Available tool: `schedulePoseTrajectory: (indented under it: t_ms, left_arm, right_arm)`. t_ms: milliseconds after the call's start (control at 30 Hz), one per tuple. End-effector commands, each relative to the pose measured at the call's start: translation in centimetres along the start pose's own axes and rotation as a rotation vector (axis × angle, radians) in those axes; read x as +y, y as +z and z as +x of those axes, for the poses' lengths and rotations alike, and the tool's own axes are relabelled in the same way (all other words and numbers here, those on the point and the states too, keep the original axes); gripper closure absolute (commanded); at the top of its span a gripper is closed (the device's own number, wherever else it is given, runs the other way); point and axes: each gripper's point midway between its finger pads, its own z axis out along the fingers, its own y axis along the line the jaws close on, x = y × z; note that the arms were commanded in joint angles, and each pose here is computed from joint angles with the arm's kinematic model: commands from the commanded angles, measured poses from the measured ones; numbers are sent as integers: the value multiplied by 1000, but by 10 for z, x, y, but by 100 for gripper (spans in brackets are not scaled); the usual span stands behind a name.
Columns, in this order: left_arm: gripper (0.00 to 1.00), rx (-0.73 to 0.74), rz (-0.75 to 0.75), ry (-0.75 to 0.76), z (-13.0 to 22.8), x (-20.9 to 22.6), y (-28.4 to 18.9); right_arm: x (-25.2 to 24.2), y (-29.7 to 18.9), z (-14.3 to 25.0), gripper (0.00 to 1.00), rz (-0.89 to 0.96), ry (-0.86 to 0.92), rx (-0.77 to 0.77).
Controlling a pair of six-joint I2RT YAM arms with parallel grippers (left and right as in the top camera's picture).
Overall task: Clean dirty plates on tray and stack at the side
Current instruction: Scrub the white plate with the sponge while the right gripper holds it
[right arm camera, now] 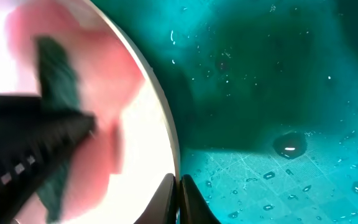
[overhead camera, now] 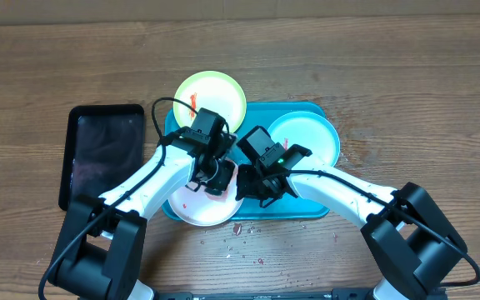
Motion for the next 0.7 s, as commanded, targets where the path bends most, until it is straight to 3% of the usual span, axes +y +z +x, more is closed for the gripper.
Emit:
schedulePoseTrajectory:
  t_ms: [0,233,333,400,500,667]
  left_arm:
    - [96,-7,-255,-203,5,42,-3]
    - [96,95,-297,-320,34,46,-7]
    - [96,169,-139,-295,45,18,-3]
    - [96,207,85,-191,47,-18,-3]
    - [96,200,277,-104,43,-49,-9]
    - [96,119,291,-115,22,-51,-7]
  right_arm:
    - [6,-1,1,96,-16,-19,5]
    - [6,-1,1,96,-17,-19,4]
    - [6,-1,0,96,-18,-19,3]
    - [7,-1,0,96,-20,-20,2]
    - [7,-1,0,96,-20,-20,1]
    - [7,-1,0,96,-20,-19,3]
